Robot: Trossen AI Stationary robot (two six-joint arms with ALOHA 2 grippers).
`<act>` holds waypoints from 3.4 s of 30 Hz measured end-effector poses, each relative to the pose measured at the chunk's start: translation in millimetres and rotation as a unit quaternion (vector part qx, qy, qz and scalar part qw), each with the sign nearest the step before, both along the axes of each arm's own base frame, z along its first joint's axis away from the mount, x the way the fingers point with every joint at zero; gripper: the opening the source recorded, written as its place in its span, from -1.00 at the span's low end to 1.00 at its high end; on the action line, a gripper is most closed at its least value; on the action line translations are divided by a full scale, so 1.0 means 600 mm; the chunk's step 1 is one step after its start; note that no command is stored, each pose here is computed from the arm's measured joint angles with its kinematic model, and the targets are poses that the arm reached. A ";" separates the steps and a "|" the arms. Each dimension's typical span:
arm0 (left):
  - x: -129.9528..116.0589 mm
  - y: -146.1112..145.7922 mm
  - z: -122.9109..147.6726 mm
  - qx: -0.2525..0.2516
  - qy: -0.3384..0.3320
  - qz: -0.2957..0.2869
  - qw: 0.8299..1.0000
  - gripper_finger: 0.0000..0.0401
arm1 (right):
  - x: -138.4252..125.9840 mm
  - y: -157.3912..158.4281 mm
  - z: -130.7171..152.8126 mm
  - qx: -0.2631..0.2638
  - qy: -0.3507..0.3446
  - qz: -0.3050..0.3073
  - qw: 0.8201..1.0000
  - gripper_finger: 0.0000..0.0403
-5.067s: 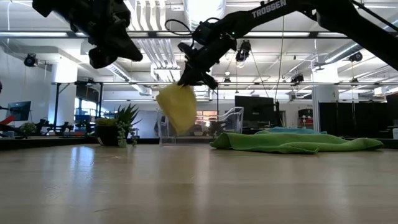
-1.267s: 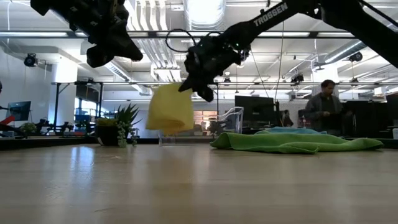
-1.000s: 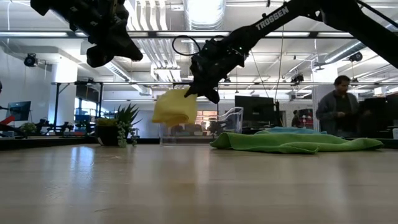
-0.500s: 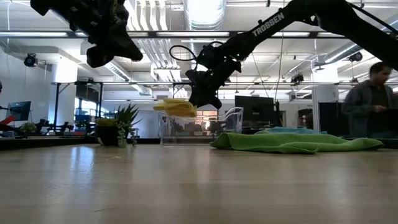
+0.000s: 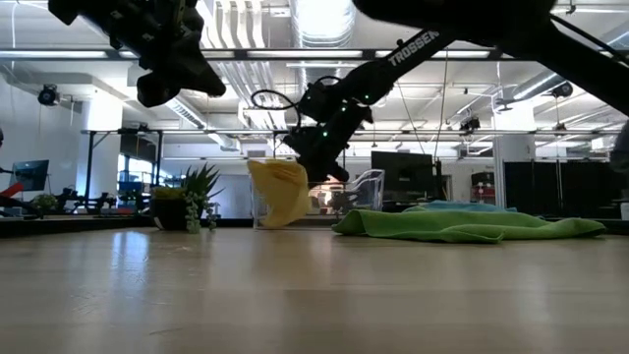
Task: Fold microfiber towels
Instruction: Put the yellow towel into the bin
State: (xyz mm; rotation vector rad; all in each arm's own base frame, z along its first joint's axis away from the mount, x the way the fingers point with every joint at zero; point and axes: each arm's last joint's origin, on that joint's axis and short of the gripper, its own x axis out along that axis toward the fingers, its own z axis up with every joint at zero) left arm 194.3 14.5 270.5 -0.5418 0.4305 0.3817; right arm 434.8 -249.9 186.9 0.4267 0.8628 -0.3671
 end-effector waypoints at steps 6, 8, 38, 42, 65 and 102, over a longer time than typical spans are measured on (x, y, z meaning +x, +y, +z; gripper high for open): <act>0.000 0.000 0.000 -0.002 0.000 -0.002 1.000 -1.00 | 0.007 0.005 -0.016 -0.037 0.030 -0.026 0.999 -0.94; 0.000 0.000 0.000 -0.002 0.000 -0.003 1.000 -1.00 | 0.008 0.002 -0.014 -0.051 0.029 -0.033 0.998 -0.94; 0.000 -0.001 -0.002 -0.007 0.002 -0.013 1.000 -1.00 | -0.008 -0.042 0.022 -0.019 -0.025 -0.074 0.997 -0.54; -0.001 -0.002 -0.007 -0.010 0.006 -0.016 1.000 -1.00 | -0.017 -0.056 0.048 -0.013 -0.021 -0.070 0.997 -0.26; -0.003 -0.003 -0.021 -0.015 0.017 -0.025 0.999 -1.00 | -0.048 -0.037 0.042 -0.066 0.155 0.163 0.972 -0.91; -0.005 -0.003 -0.023 -0.027 0.013 -0.020 0.999 -1.00 | -0.003 -0.008 0.045 -0.066 0.174 0.136 0.973 -0.96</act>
